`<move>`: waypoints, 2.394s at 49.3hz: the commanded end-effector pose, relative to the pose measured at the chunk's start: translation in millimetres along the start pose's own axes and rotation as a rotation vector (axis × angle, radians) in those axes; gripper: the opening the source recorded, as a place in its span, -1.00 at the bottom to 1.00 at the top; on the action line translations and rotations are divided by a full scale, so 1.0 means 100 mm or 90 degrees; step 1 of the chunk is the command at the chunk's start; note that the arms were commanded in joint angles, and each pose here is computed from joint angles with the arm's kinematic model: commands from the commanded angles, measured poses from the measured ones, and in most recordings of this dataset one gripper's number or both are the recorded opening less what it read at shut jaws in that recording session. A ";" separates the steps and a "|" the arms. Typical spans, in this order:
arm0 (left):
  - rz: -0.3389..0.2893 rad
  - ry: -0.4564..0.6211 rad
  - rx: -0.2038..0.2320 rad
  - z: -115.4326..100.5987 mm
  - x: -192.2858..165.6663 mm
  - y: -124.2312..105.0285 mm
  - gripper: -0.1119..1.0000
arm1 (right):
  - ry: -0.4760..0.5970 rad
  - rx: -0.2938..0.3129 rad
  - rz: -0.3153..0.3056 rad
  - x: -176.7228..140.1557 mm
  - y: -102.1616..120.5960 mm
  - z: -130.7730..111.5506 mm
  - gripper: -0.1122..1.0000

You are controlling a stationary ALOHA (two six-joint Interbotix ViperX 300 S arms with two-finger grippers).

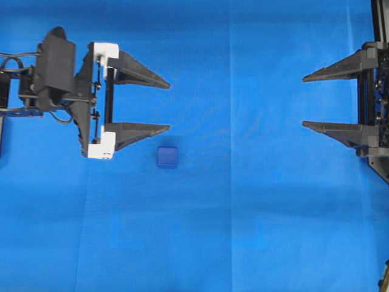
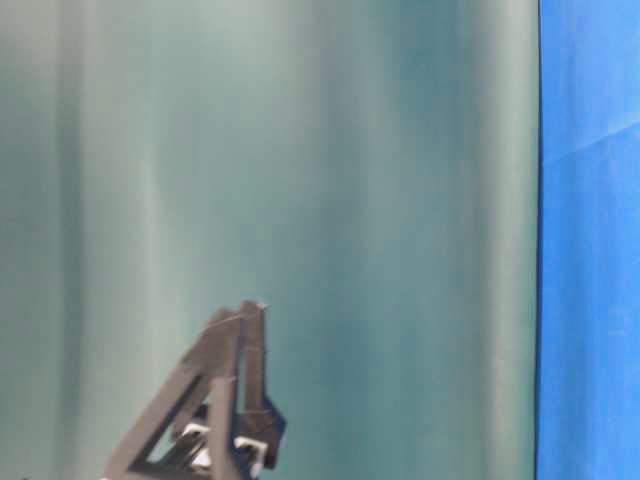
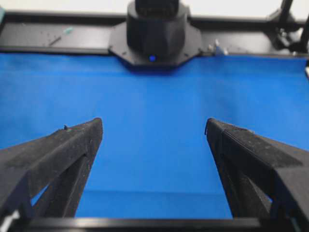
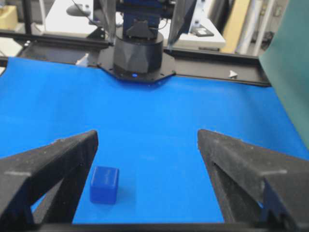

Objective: Handover the blue block to the right arm after grasping it with the left arm, then place it in the designated position.
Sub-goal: 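Move the left gripper toward the blue cube and lower over it, then close the left gripper on the blue cube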

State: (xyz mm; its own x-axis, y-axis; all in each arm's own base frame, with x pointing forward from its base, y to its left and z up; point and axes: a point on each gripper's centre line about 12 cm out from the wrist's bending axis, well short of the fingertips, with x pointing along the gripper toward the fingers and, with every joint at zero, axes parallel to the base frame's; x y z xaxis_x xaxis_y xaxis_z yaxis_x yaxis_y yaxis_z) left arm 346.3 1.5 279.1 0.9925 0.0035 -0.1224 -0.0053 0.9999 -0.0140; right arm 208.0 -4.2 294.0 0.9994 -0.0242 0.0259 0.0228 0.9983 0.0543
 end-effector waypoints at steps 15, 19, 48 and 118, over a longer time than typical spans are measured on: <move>-0.007 0.010 0.001 0.19 0.00 -0.04 0.85 | -0.018 0.004 -0.001 0.03 0.00 0.11 0.97; -0.008 0.056 0.001 0.23 0.04 -0.05 0.84 | -0.017 0.005 -0.001 0.03 0.00 0.11 0.97; -0.020 0.399 -0.004 0.37 0.33 -0.22 0.84 | -0.003 0.005 -0.001 0.03 0.00 0.09 0.97; -0.024 0.495 0.004 0.39 0.41 -0.29 0.84 | 0.012 0.005 -0.004 0.07 -0.01 0.05 0.97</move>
State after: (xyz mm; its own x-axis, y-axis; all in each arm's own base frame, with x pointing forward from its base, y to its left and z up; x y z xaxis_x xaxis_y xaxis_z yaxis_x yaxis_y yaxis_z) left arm 394.3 -26.3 295.1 0.5822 -0.0360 -0.8122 0.0270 0.9993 -0.0250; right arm 212.4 -5.2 289.5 0.9995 -0.0281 -0.0170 0.0291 0.9978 0.0588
